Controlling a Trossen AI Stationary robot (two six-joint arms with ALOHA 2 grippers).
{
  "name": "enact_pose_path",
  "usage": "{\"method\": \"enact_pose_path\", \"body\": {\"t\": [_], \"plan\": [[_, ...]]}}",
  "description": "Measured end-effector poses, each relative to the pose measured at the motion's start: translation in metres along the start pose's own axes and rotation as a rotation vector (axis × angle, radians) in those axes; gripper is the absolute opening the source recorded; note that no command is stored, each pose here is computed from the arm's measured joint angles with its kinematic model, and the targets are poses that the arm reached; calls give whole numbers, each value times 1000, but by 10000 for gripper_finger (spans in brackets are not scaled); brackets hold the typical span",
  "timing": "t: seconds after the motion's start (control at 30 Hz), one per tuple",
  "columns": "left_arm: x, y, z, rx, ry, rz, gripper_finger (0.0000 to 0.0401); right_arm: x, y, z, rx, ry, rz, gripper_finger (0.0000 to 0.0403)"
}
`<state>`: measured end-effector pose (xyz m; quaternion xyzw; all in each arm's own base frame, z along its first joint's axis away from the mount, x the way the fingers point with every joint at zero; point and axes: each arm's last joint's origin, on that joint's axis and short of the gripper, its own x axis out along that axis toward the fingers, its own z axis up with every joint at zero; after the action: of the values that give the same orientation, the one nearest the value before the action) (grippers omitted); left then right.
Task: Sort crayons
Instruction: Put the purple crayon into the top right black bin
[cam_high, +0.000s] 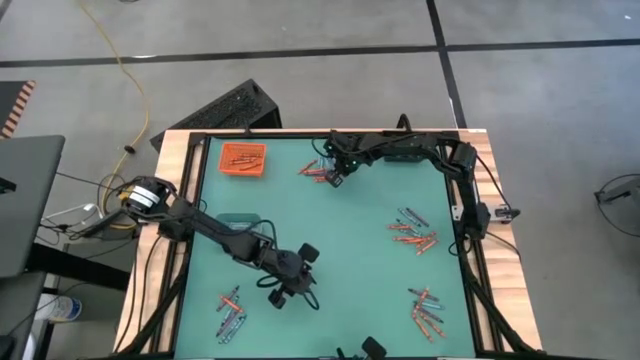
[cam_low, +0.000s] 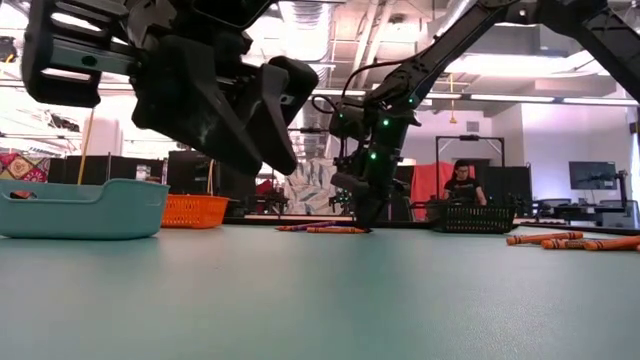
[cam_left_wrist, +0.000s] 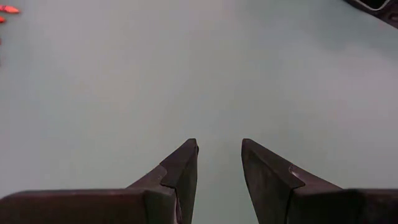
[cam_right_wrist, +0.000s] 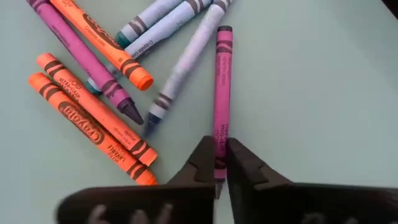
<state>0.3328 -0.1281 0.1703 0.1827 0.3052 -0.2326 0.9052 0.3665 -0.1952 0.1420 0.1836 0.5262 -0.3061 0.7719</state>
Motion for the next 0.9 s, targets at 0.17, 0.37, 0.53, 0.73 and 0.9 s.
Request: {"method": "enact_pose_path", "body": {"t": [0.17, 0.37, 0.53, 0.73, 0.9], "plan": [[0, -4, 1, 7, -1, -9, 115, 0, 0, 0, 19, 1, 0, 7], [0, -6, 0, 10, 11, -17, 115, 0, -1, 0, 23, 3, -2, 4], [0, -7, -1, 7, 25, -22, 115, 0, -1, 0, 23, 1, -5, 2], [0, -7, -1, 6, 27, -22, 115, -9, -4, 1, 23, -14, -25, 1], [0, -7, -1, 7, 27, -22, 115, -33, -8, 5, 26, -63, -62, 1]]}}
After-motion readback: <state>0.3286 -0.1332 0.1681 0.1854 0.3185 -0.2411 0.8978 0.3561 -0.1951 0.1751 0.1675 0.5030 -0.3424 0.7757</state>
